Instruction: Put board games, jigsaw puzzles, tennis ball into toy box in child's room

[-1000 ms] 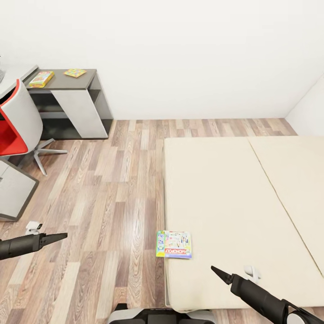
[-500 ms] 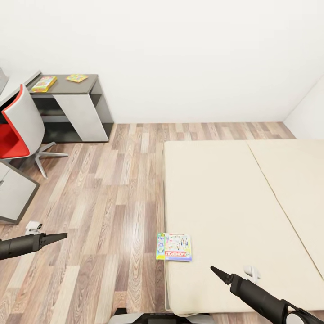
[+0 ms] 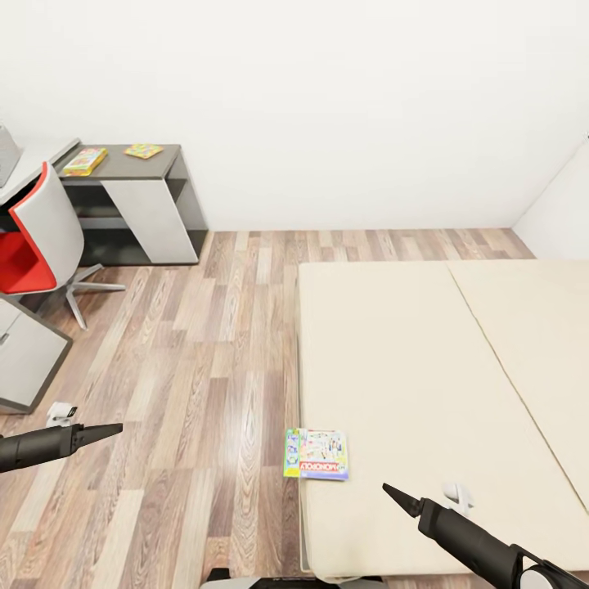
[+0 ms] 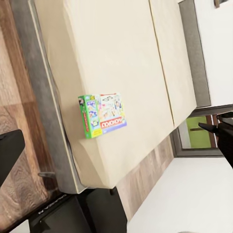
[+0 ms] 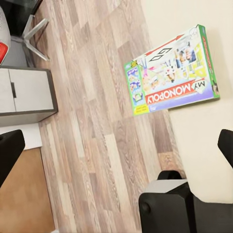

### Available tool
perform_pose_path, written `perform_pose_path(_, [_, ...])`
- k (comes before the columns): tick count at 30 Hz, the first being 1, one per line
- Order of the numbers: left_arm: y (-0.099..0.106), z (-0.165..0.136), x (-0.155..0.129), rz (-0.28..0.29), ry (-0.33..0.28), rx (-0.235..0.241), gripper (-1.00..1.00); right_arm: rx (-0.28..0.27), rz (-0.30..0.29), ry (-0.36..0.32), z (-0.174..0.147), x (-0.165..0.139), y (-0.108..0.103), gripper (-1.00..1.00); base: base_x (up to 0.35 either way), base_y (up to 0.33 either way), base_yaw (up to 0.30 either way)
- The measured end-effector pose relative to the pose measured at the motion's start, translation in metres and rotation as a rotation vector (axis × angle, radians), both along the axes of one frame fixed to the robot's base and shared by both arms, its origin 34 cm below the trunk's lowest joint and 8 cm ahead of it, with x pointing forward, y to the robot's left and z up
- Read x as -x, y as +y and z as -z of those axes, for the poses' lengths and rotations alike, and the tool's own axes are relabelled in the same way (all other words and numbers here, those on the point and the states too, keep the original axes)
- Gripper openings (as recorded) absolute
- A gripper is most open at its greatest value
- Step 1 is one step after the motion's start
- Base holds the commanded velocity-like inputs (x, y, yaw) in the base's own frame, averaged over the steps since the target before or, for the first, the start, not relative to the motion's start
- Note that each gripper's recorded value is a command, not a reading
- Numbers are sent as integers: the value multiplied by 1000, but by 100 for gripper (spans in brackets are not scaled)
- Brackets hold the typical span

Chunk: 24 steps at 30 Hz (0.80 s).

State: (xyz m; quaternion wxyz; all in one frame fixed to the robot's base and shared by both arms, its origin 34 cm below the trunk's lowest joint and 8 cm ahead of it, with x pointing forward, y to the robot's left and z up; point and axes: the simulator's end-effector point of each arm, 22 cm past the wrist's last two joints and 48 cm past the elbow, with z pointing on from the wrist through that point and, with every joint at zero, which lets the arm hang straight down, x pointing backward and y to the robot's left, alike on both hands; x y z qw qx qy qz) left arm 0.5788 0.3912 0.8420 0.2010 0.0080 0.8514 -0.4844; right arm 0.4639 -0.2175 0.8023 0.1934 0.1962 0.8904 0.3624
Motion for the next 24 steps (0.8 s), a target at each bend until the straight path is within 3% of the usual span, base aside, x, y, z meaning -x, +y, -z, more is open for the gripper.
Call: perform_pose_path(24, [0, -18, -6, 1, -38, -1, 100, 1, 0, -38, -14, -7, 0, 100, 0, 0, 0])
